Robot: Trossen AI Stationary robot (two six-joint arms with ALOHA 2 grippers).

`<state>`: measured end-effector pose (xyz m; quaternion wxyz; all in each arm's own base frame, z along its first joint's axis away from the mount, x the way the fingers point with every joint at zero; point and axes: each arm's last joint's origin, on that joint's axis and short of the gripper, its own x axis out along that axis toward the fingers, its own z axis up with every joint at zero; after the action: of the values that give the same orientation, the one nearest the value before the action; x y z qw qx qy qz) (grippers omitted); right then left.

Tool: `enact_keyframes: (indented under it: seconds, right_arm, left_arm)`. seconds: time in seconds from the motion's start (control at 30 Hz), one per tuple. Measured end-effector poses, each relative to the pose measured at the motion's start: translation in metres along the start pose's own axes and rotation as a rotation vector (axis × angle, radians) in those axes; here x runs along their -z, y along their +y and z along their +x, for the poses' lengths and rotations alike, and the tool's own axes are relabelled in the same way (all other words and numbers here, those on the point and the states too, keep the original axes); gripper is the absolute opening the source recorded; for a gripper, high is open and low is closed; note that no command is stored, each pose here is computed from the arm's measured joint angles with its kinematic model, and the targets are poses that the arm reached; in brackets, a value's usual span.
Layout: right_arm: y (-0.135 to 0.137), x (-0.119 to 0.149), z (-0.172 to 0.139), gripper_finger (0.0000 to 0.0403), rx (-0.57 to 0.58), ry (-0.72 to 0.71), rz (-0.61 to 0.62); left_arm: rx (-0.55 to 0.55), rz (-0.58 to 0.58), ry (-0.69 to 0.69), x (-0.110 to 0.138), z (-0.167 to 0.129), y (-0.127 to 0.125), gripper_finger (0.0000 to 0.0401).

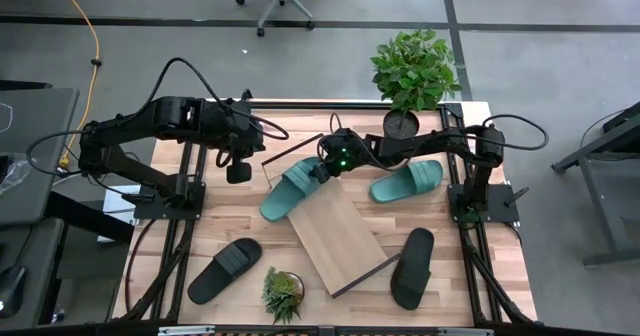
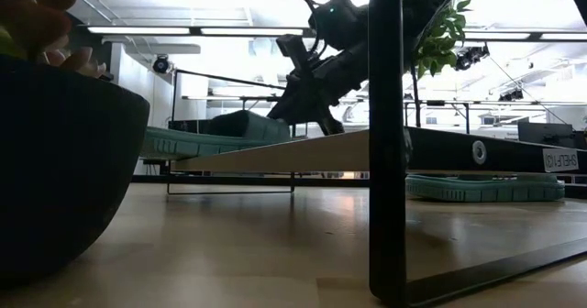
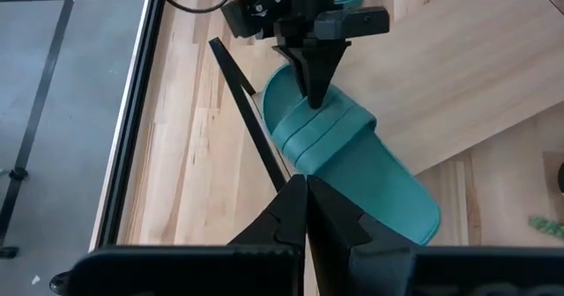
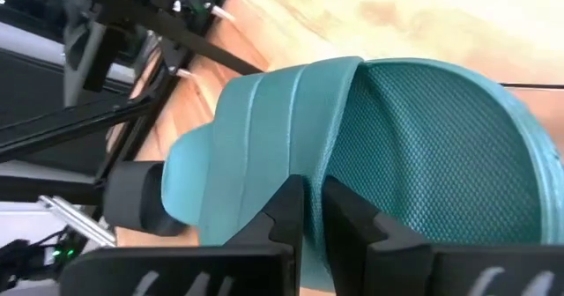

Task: Pick and place slides into the shelf
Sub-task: Put the top green slide on the shelf

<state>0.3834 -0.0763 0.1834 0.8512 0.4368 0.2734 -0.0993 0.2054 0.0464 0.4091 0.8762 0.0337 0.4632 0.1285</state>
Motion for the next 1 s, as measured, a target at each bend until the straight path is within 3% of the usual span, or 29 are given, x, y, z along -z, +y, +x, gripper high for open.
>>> enact_keyframes:
  seconds: [0.4,1.0]
  right_arm:
    - [-0.001,0.001,-0.014,0.002,0.133,-0.004,0.038]
    - [0.008,0.01,-0.016,0.002,0.211,-0.068,0.128]
  left_arm:
    - [-0.004,0.0,0.001,0.0,0.0,0.0,0.0001]
    - [-0.006,-0.007,0.0,0.0,0.0,0.0,0.0002]
